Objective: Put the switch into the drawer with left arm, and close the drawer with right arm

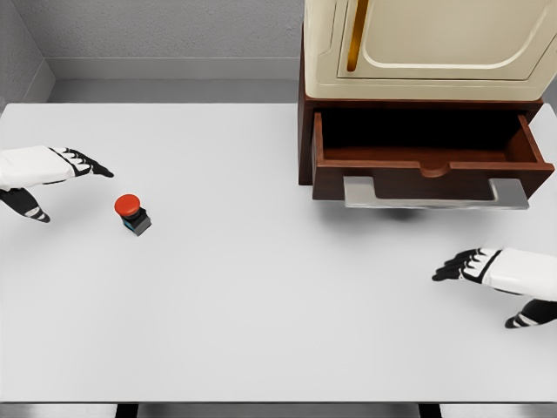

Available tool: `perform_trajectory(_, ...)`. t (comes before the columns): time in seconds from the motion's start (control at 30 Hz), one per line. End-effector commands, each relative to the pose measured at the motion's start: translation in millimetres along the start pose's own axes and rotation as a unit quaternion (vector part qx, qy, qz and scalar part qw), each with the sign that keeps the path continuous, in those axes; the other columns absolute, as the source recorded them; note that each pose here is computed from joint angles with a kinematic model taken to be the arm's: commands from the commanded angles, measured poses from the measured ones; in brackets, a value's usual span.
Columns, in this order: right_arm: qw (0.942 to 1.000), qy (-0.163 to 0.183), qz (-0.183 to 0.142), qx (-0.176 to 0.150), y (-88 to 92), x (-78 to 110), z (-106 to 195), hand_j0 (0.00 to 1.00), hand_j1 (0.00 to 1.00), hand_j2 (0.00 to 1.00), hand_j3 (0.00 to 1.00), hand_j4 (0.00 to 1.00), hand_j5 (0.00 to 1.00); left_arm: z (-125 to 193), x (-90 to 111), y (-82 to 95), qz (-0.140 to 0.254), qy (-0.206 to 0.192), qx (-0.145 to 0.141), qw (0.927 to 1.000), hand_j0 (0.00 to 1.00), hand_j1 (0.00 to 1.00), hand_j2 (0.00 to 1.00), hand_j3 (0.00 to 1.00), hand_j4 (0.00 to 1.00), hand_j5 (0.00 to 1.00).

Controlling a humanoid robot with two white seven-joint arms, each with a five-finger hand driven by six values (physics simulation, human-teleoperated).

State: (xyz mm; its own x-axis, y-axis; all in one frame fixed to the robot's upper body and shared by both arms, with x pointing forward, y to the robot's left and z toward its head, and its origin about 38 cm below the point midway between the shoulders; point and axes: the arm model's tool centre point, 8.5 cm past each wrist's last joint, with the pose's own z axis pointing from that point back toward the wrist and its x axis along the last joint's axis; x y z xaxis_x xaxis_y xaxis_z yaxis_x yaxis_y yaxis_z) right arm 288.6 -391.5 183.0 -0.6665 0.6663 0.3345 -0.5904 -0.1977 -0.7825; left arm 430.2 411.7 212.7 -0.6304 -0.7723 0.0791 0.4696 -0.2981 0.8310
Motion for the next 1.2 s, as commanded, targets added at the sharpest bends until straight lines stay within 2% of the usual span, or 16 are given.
perform_trajectory(0.0,1.0,-0.002,-0.004,0.001,1.4,0.5,-1.0,1.0,1.0,1.0,1.0,1.0,1.0,0.6,-0.4,0.7,0.002,0.001,0.002,1.0,1.0,1.0,1.0,1.0,1.0,1.0)
perform_trajectory(0.17,1.0,-0.002,-0.002,-0.001,-0.8,0.3,-0.7,1.0,1.0,1.0,1.0,1.0,1.0,-5.2,2.5,4.3,-0.005,-0.003,0.001,1.0,1.0,1.0,1.0,1.0,1.0,1.0)
perform_trajectory(0.27,1.0,-0.002,-0.002,-0.002,-1.0,0.3,-0.8,1.0,1.0,1.0,1.0,1.0,1.0,-23.0,12.2,3.5,-0.013,-0.018,-0.005,0.9997,1.0,1.0,1.0,1.0,1.0,1.0)
perform_trajectory(0.33,1.0,-0.002,-0.002,-0.002,-1.0,0.3,-0.8,1.0,1.0,1.0,1.0,1.0,1.0,-27.0,10.6,2.4,-0.012,-0.015,-0.007,0.9998,1.0,1.0,1.0,1.0,1.0,1.0)
perform_trajectory(0.4,1.0,-0.001,-0.001,-0.001,-1.2,0.2,-0.5,1.0,1.0,1.0,1.0,1.0,1.0,-34.6,15.7,1.2,-0.016,-0.023,-0.012,0.9995,1.0,1.0,1.0,1.0,1.0,1.0)
perform_trajectory(0.47,1.0,0.001,0.0,-0.002,-2.2,-0.6,0.5,0.98,0.98,0.98,0.98,0.98,0.98,-48.7,29.6,4.0,-0.023,-0.046,-0.013,0.9986,1.0,1.0,1.0,1.0,1.0,1.0)
perform_trajectory(0.53,0.9997,0.012,0.009,-0.02,-13.1,-3.5,8.3,0.79,0.79,0.79,0.79,0.79,0.79,-53.4,47.1,10.9,-0.04,-0.07,-0.007,0.9967,1.0,1.0,1.0,1.0,1.0,1.0)
perform_trajectory(0.57,0.9993,0.019,0.013,-0.03,-18.7,-4.8,13.5,0.66,0.66,0.66,0.66,0.66,0.66,-57.5,58.1,11.2,-0.05,-0.085,-0.01,0.995,1.0,1.0,1.0,1.0,1.0,1.0)
perform_trajectory(0.67,0.9985,0.029,0.02,-0.043,-26.3,-7.1,21.7,0.48,0.48,0.48,0.48,0.48,0.48,-57.5,65.6,9.1,-0.06,-0.095,-0.018,0.9935,0.92,0.92,0.92,0.92,0.92,0.92)
perform_trajectory(0.7,0.9981,0.034,0.02,-0.048,-28.5,-8.2,26.1,0.46,0.46,0.46,0.46,0.46,0.46,-56.3,64.7,9.6,-0.061,-0.093,-0.018,0.9936,0.89,0.89,0.89,0.89,0.89,0.89)
perform_trajectory(0.8,0.9969,0.042,0.013,-0.065,-27.1,-10.1,32.0,0.46,0.46,0.46,0.46,0.46,0.46,-52.7,61.5,10.0,-0.061,-0.089,-0.019,0.994,0.84,0.84,0.84,0.84,0.84,0.84)
perform_trajectory(1.0,0.9901,0.07,-0.025,-0.119,-5.3,-13.4,50.6,0.49,0.49,0.49,0.49,0.49,0.49,-45.9,55.4,9.8,-0.061,-0.079,-0.022,0.9948,0.79,0.79,0.79,0.79,0.79,0.79)
perform_trajectory(1.17,0.985,0.089,-0.048,-0.14,11.1,-14.0,62.8,0.52,0.52,0.52,0.52,0.52,0.52,-46.3,56.8,9.9,-0.062,-0.081,-0.022,0.9945,0.8,0.8,0.8,0.8,0.8,0.8)
